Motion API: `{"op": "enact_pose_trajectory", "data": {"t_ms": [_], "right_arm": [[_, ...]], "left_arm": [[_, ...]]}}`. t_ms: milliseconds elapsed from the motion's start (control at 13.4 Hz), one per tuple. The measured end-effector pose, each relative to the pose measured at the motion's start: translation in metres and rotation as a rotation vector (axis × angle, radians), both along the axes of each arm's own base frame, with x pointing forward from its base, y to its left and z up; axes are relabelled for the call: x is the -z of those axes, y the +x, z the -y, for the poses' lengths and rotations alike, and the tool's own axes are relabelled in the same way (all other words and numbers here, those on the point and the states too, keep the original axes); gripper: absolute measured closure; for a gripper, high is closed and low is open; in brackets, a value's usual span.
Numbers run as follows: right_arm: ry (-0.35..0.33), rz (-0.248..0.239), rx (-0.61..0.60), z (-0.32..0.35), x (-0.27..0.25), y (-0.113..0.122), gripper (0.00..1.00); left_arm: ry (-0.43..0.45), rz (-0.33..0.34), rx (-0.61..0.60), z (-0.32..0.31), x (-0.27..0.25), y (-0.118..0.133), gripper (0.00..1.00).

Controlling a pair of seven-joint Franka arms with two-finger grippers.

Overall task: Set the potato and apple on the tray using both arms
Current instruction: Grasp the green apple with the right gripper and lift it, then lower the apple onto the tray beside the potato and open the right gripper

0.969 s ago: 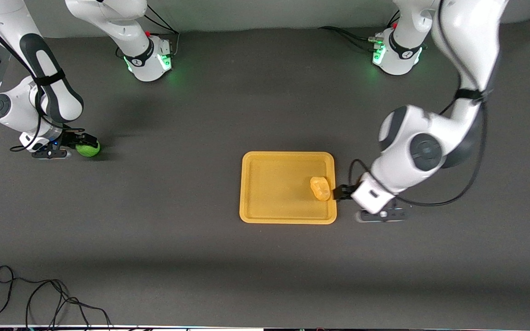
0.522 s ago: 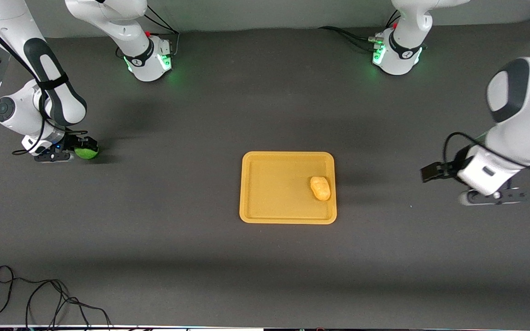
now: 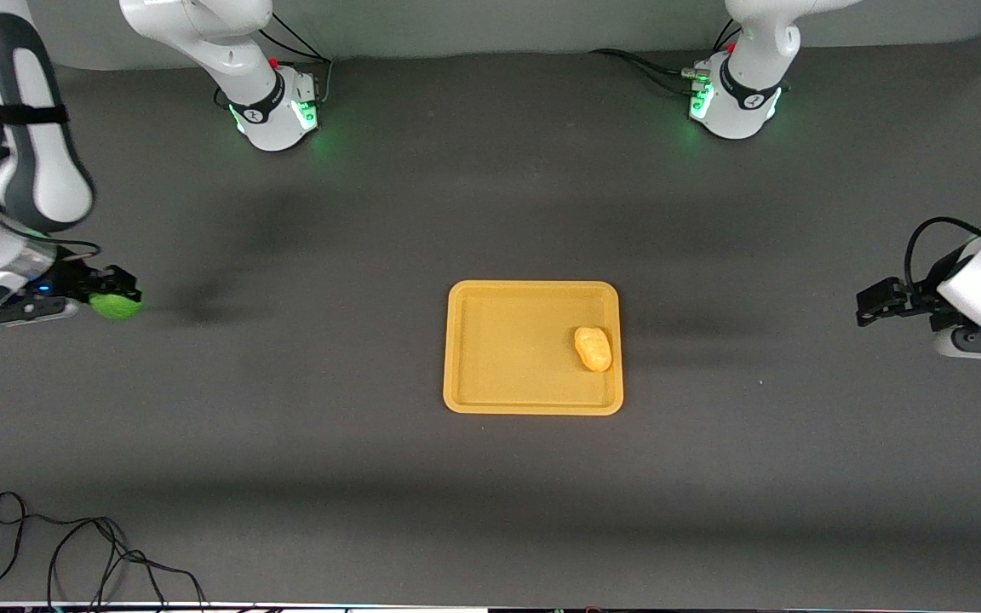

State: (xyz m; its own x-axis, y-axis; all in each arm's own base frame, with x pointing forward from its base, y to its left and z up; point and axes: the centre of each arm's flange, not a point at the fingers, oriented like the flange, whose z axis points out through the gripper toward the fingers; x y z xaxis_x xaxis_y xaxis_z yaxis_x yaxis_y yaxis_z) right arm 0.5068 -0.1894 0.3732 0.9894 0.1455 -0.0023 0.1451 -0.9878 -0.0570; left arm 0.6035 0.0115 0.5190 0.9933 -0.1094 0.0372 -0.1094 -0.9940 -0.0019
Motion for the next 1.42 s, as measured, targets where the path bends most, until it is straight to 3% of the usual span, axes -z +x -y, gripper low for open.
{"op": "enact_pose_trajectory", "data": {"t_ms": [298,522,820,1043,1267,1416], "right_arm": [[-0.04,-0.01,-0.059,0.001,-0.149,0.032,0.26],[-0.061,0.024,-0.098,-0.07,-0.199,0.057,0.26],[-0.095,0.049,-0.085,-0.267,-0.198,0.094,0.26],[-0.116,0.067,-0.026,-0.433,-0.17,0.103,0.26],[-0.117,0.057,0.066,-0.57,-0.118,0.084,0.26],[-0.098,0.057,0.118,-0.665,-0.086,0.047,0.26]], "left_arm": [[0.004,-0.016,-0.003,-0.015,0.007,-0.009,0.0],[0.004,-0.017,-0.005,-0.016,0.008,-0.009,0.0],[0.006,-0.018,-0.013,-0.024,0.007,-0.01,0.0],[0.006,-0.015,-0.005,-0.02,0.005,-0.011,0.0],[0.019,-0.01,0.001,-0.015,0.002,-0.012,0.0],[0.024,-0.006,0.001,-0.014,-0.001,-0.012,0.0]]}}
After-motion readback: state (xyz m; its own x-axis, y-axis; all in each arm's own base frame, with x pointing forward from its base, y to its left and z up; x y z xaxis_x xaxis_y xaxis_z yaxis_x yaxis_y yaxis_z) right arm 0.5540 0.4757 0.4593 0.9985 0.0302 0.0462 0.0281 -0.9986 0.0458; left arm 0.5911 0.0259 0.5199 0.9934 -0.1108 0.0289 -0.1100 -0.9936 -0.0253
